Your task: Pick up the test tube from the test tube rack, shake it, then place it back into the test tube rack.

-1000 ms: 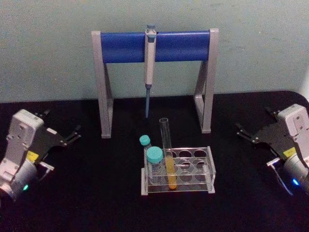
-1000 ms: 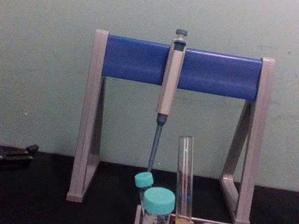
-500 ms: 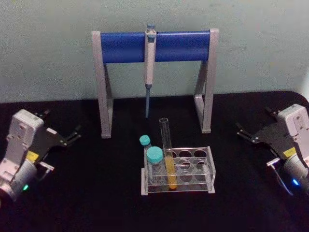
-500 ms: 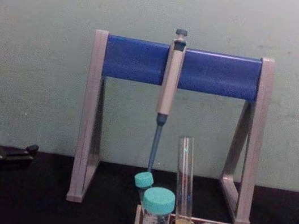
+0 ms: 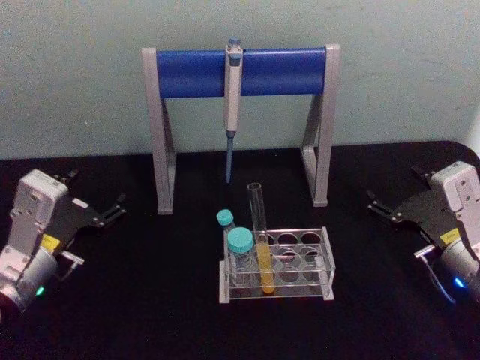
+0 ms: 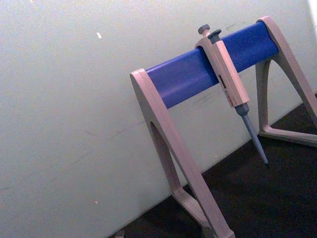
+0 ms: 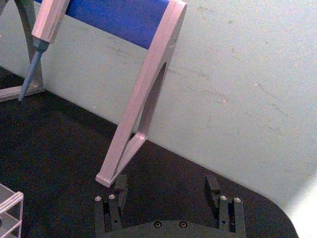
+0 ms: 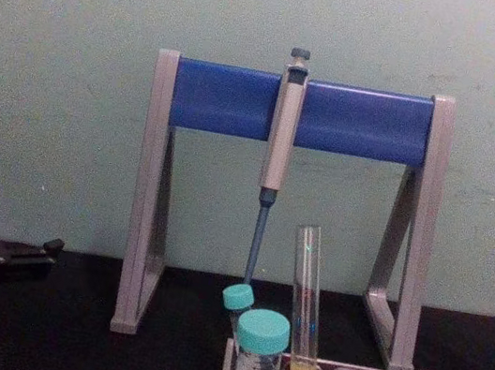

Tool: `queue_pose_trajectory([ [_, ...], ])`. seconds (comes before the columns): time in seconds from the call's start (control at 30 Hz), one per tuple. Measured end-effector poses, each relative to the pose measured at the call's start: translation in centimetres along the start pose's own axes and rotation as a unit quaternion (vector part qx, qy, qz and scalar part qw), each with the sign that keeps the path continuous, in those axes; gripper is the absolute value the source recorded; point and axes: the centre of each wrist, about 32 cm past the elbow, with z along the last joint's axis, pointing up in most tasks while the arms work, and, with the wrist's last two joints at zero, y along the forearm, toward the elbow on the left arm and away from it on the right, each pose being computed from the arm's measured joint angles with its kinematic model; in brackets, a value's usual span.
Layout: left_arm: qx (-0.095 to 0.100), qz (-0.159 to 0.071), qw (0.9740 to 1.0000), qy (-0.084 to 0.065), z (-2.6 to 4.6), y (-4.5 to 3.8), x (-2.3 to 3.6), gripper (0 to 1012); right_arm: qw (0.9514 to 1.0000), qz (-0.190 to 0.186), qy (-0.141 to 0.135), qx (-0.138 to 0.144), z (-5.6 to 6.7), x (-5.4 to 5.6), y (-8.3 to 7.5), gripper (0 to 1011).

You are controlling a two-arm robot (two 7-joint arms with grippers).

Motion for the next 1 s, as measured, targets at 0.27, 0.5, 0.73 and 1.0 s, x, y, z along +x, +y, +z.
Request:
queue_pose_trajectory([
  [0.27, 0.0, 0.0, 1.0, 0.0, 0.0, 0.0, 0.0, 1001, 0.9999, 0.013, -0.001, 0.001, 0.1, 0.0, -0.9, 1000],
  [0.5, 0.0, 0.0, 1.0, 0.0, 0.0, 0.0, 0.0, 1001, 0.9988, 0.049, 0.006, 0.0, 0.7, 0.1, -3.3, 1000],
  [0.73, 0.0, 0.0, 1.0, 0.0, 0.0, 0.0, 0.0, 1001, 0.9902, 0.125, 0.061, 0.01, 2.4, 0.0, -5.1, 1000],
  [1.0, 0.0, 0.0, 1.0, 0.0, 0.0, 0.0, 0.0, 1001, 0.9738, 0.199, 0.108, 0.021, 4.0, -0.9, -4.5, 1000],
])
